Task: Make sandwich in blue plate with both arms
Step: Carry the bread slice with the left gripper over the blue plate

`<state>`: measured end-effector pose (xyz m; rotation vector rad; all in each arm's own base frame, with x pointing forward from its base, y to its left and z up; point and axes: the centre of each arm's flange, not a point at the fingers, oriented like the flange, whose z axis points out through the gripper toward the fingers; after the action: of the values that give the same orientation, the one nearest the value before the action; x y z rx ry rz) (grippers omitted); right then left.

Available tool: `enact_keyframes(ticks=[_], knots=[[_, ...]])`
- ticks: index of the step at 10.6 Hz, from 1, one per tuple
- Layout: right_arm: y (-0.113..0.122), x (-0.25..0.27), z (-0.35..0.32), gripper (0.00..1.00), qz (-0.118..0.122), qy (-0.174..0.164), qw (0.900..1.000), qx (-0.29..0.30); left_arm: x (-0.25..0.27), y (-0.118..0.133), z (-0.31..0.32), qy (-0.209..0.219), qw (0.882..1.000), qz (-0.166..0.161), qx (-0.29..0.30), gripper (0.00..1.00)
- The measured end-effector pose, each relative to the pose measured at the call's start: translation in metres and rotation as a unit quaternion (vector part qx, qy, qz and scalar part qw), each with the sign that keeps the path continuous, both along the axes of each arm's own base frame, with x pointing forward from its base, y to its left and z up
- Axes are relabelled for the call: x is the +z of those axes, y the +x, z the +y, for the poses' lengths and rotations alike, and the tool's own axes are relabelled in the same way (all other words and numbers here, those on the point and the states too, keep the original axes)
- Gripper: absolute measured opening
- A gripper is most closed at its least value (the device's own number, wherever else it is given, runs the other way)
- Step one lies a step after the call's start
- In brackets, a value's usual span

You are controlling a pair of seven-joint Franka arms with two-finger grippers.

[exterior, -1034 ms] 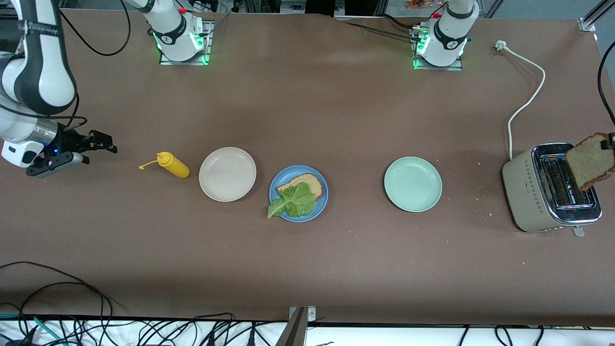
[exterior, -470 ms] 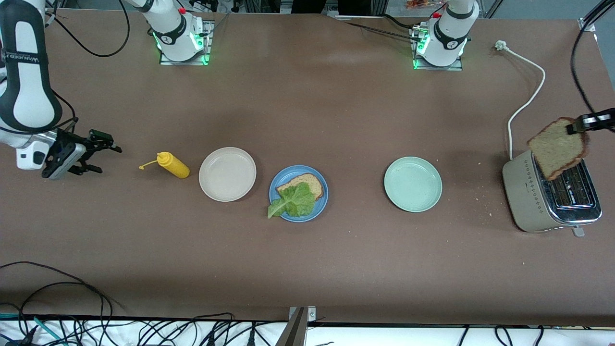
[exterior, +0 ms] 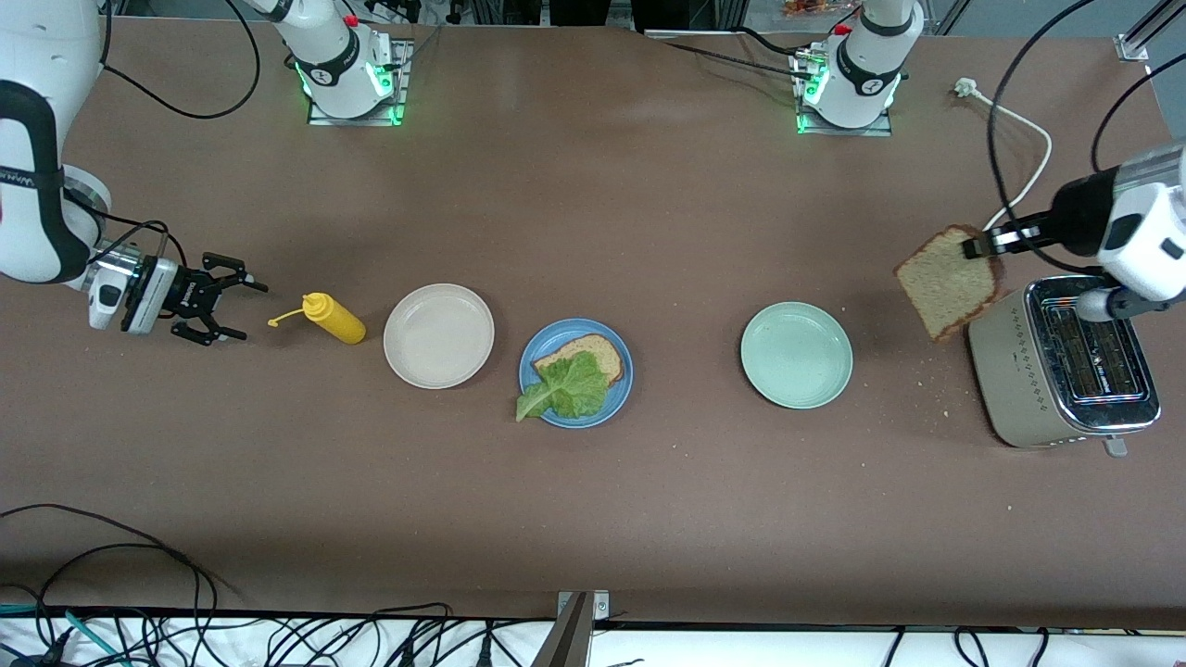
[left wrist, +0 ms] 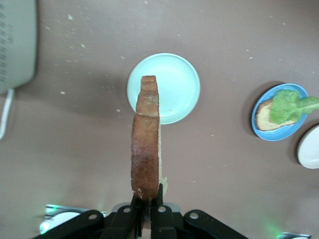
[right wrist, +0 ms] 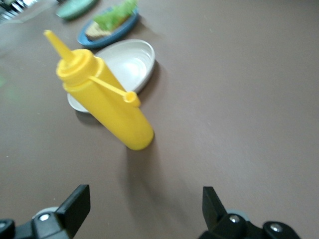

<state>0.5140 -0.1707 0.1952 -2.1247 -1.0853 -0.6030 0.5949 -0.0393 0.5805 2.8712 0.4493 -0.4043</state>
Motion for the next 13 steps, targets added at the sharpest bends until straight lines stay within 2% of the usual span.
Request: enact_keyframes(ticks=[1,4,7,9,11,13], knots=[[-0.003,-0.009,0.0,1.0,-0.017,0.028,0.999,0.016,-0.004,0.004,-0.026,-0.012,1.0,0.003,0.017,0.08],[0.002,-0.015,0.009,1.0,-0.055,0.06,0.995,0.054,-0.04,0.019,-0.126,-0.02,0.998,0.003,0.064,0.08],[0.013,-0.023,0.013,1.0,-0.103,0.068,0.989,0.081,-0.091,0.034,-0.221,-0.072,0.991,-0.006,0.111,0.08],[0.021,-0.03,0.022,1.0,-0.123,0.079,0.984,0.099,-0.123,0.04,-0.265,-0.097,0.986,-0.016,0.134,0.08],[0.025,-0.044,0.033,1.0,-0.155,0.108,0.976,0.104,-0.149,0.041,-0.307,-0.132,0.979,-0.027,0.154,0.08],[0.021,-0.063,0.039,1.0,-0.172,0.132,0.971,0.101,-0.175,0.036,-0.347,-0.157,0.973,-0.046,0.162,0.08]])
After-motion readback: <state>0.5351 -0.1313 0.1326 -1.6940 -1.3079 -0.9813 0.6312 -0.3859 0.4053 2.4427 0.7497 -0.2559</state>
